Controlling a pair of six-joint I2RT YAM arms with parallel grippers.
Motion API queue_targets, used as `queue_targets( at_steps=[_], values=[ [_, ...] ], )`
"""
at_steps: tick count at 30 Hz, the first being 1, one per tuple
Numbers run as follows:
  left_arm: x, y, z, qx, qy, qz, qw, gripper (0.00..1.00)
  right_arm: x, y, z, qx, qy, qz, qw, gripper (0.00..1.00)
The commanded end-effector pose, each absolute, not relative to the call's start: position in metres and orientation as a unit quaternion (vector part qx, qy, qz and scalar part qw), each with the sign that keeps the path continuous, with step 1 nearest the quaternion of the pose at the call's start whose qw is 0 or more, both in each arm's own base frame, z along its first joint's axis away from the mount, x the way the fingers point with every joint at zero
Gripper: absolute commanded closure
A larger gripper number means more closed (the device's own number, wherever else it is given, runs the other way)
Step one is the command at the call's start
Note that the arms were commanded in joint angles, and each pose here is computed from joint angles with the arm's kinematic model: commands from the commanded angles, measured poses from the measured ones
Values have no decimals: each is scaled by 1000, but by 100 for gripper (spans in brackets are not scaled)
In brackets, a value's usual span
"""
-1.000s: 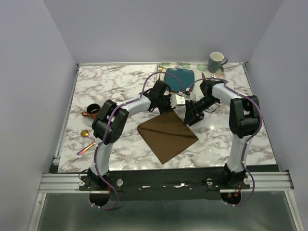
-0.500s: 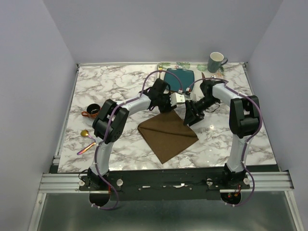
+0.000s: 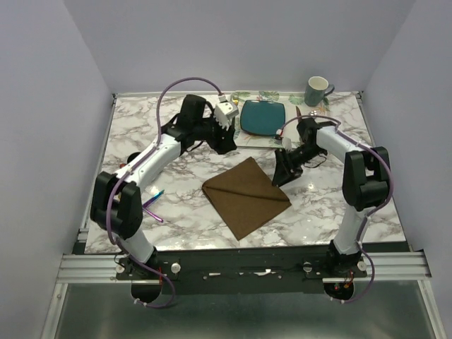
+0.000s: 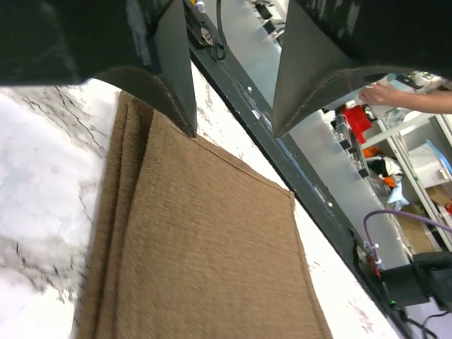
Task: Fold the napkin into a case and place the utensils inside
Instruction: Smooth out the upper triangle-folded napkin at the center of the board.
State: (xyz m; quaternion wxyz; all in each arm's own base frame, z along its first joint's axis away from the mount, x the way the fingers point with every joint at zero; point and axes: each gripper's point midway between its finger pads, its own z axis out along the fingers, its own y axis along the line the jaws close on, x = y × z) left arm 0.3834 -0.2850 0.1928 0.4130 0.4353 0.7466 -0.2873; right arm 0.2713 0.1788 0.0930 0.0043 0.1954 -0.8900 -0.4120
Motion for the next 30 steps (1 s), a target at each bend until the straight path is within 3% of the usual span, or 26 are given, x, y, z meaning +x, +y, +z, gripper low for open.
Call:
queue_targets(
  at_steps=[1, 12, 17, 22, 30],
  values=[
    [318, -276, 168, 328, 799, -396, 311, 28, 267, 169, 65, 176, -907, -383, 20, 47],
    [288, -241, 140, 239, 836, -411, 275, 27, 259, 152, 24, 164, -930, -327, 47, 53],
    [284, -238, 147, 234, 825, -442, 263, 27, 260, 161, 46, 164, -920, -355, 31, 53],
    [268, -248, 166, 246, 796, -498, 239, 27, 268, 181, 113, 202, -882, -421, -56, 45],
    [270, -276, 154, 148, 787, -576, 165, 17, 247, 233, 137, 203, -828, -521, -35, 21]
  ],
)
